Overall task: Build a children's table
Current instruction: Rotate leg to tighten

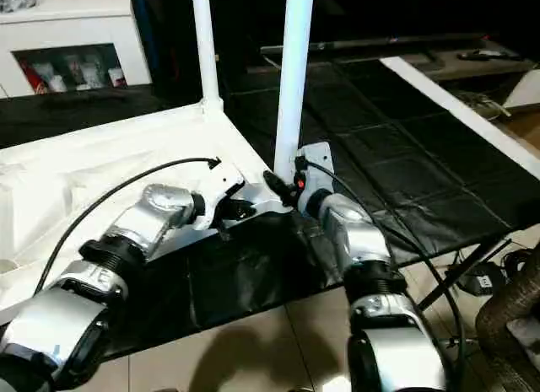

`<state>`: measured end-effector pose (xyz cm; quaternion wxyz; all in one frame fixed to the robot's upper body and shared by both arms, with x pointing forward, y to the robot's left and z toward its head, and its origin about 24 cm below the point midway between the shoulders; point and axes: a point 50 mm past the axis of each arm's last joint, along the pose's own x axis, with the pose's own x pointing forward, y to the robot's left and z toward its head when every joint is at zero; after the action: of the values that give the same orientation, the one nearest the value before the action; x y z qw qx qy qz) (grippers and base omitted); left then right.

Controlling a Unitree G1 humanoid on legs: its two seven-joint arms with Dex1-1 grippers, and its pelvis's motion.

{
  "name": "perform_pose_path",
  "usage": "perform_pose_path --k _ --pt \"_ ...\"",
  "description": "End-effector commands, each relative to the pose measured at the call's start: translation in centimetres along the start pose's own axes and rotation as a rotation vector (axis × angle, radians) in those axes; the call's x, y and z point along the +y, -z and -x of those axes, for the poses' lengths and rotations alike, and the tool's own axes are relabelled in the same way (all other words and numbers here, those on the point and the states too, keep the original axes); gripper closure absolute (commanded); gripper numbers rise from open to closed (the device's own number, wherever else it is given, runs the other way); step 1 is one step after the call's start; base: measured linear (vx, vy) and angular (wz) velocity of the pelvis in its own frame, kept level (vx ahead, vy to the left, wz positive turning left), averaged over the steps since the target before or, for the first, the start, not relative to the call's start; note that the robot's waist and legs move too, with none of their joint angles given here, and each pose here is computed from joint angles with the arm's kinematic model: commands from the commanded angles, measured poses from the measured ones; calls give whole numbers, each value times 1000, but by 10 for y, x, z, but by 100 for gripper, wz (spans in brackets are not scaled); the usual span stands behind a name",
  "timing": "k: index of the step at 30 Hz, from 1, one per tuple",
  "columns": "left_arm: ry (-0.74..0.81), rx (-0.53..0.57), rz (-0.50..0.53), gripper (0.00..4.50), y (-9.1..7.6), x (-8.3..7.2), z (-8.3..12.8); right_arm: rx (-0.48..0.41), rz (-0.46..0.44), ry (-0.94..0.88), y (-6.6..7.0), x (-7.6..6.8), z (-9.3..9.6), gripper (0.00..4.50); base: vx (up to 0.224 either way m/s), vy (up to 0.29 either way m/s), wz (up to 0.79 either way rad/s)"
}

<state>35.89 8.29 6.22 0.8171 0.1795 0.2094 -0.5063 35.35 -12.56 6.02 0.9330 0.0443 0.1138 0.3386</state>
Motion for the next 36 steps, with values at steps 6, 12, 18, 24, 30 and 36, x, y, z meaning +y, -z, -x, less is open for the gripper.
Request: perform_pose_path --k 6,12,18,24,30,36 --pt "219 -55 -183 450 -3 -4 20 48 73 -317 6 -5 34 49 0 0 0" --pt "345 -9 -257 450 7 -6 30 102 163 -430 -1 -15 53 6 0 0 0" --pt "504 38 -326 450 12 -12 38 165 209 -688 -7 -10 69 6 0 0 0" --pt "556 56 -363 450 13 -14 39 205 193 -775 -3 -6 67 60 0 0 0" --pt "573 55 -378 450 12 -15 39 223 171 -831 1 0 62 103 0 0 0" --pt "567 50 -380 450 12 -15 37 225 162 -843 1 1 59 161 0 0 0"
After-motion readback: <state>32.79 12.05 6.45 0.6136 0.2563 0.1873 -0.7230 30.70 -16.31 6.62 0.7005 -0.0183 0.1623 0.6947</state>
